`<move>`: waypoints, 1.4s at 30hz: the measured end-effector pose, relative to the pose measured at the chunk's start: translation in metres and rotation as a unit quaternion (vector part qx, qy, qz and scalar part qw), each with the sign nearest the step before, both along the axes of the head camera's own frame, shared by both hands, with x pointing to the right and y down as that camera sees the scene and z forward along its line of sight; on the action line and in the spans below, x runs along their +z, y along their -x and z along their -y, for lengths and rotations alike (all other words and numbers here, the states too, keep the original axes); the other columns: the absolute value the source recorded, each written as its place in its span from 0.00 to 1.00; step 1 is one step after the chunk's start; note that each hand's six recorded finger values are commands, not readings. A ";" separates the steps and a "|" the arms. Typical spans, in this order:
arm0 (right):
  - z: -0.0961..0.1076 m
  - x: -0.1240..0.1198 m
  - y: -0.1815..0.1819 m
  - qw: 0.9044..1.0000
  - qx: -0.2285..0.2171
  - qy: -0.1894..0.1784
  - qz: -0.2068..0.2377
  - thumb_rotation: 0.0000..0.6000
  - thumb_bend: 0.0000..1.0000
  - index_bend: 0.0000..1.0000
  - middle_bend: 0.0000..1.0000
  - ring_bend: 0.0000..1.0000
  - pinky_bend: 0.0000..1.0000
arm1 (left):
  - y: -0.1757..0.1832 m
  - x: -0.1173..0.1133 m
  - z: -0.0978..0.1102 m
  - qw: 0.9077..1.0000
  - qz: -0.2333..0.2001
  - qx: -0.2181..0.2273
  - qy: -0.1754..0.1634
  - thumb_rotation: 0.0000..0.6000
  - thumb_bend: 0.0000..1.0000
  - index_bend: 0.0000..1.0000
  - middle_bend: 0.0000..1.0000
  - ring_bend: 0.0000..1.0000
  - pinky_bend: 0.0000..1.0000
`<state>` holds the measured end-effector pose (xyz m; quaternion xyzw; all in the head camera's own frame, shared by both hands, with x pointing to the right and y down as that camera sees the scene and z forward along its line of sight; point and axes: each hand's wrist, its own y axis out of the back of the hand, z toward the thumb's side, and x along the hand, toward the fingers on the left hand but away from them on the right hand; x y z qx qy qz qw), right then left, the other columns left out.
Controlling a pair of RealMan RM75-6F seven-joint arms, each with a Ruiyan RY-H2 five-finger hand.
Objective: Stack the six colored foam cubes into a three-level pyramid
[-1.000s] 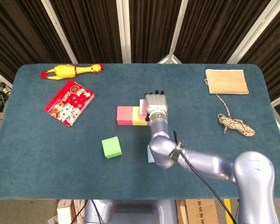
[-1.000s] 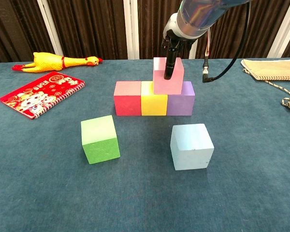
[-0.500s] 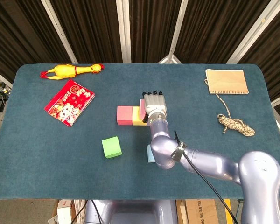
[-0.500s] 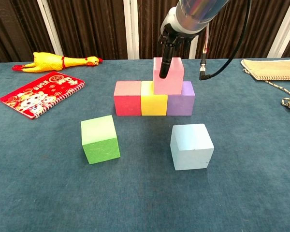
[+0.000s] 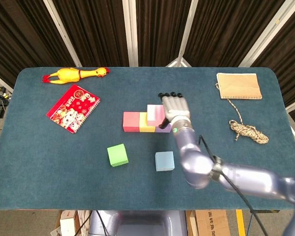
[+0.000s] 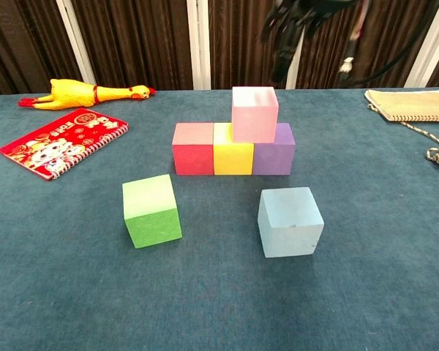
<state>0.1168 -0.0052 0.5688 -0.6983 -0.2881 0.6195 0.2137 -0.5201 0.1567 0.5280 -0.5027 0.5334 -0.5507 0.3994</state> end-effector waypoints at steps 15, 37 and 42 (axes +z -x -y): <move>-0.041 -0.103 -0.196 0.979 0.065 -0.189 -0.035 1.00 0.19 0.12 0.14 0.02 0.00 | -0.030 0.008 0.003 0.996 -0.040 0.021 0.080 1.00 0.13 0.13 0.16 0.00 0.00; -0.234 -0.052 -0.305 0.973 0.085 -0.212 0.023 1.00 0.19 0.13 0.14 0.02 0.00 | -0.152 0.035 0.032 0.953 -0.067 0.081 0.286 1.00 0.05 0.16 0.21 0.00 0.00; -0.244 -0.038 -0.311 0.976 0.089 -0.199 0.020 1.00 0.19 0.13 0.14 0.02 0.00 | -0.183 0.046 0.030 0.944 -0.069 0.099 0.307 1.00 0.05 0.17 0.21 0.00 0.00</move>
